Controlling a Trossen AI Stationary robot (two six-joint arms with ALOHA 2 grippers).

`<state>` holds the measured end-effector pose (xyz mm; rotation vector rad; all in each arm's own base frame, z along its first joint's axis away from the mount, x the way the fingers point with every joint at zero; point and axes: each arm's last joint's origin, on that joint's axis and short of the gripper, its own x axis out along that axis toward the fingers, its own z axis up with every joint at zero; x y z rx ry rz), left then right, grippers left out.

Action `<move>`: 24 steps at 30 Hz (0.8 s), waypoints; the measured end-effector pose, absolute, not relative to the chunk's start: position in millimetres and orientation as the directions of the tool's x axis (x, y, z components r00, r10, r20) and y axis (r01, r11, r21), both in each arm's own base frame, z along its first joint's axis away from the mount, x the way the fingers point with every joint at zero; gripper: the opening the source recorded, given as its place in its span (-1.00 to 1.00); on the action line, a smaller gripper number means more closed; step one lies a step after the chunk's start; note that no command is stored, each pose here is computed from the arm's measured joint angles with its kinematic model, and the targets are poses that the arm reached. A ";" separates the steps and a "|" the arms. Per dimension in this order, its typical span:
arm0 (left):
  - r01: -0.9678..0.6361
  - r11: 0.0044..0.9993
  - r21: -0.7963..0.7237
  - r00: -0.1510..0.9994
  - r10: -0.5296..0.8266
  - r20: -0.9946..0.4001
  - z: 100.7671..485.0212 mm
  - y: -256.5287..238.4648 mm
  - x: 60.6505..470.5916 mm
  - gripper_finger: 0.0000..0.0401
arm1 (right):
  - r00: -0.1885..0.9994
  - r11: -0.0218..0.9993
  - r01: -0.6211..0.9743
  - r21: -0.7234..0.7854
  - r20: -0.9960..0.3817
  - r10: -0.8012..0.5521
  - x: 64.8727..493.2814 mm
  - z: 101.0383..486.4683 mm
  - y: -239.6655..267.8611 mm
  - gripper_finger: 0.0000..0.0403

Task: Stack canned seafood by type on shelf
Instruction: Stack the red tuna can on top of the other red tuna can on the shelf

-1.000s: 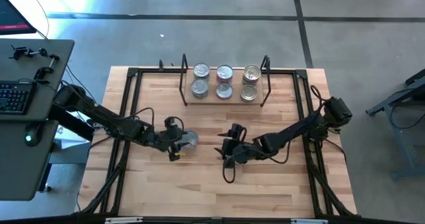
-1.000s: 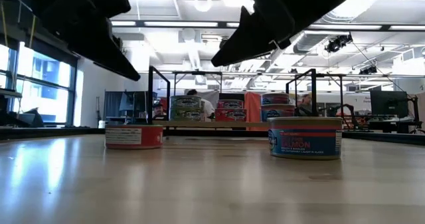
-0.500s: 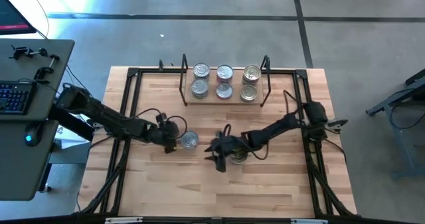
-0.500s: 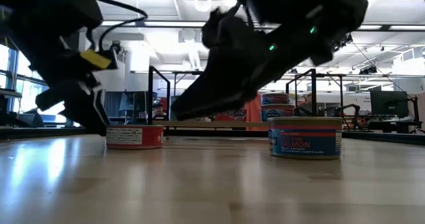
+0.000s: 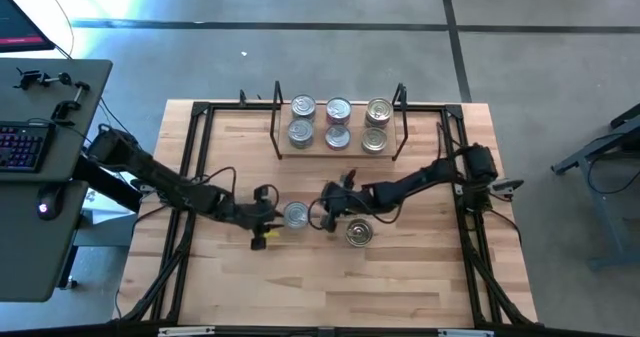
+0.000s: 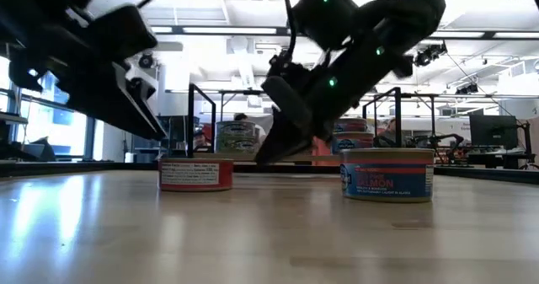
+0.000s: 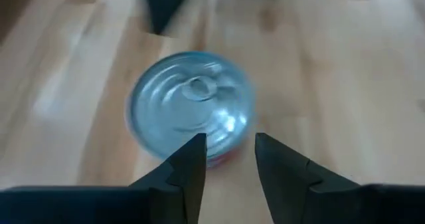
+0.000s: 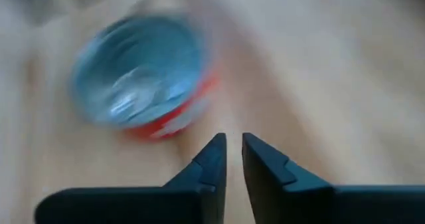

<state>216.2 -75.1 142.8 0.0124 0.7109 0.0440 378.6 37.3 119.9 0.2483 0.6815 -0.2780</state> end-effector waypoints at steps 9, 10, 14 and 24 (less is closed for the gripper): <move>-0.307 0.938 0.161 0.560 0.315 -0.767 140.5 -64.6 203.5 -0.50 | 0.767 0.968 0.036 0.248 -0.628 0.132 378.1 130.2 58.6 -0.92; -0.318 0.935 0.155 0.547 0.315 -0.776 136.8 -60.7 202.3 -0.54 | 0.765 0.962 -0.003 0.274 -0.618 0.178 379.3 127.6 62.1 -0.93; -0.292 0.952 0.093 0.634 0.265 -0.727 123.7 -50.2 206.0 -0.68 | 0.790 0.956 -0.043 0.291 -0.576 0.211 386.2 113.2 67.6 -0.96; -0.182 0.983 0.024 0.762 0.156 -0.628 121.4 -46.0 215.9 -0.92 | 0.802 0.942 0.072 0.328 -0.580 0.141 390.5 105.6 48.5 -1.00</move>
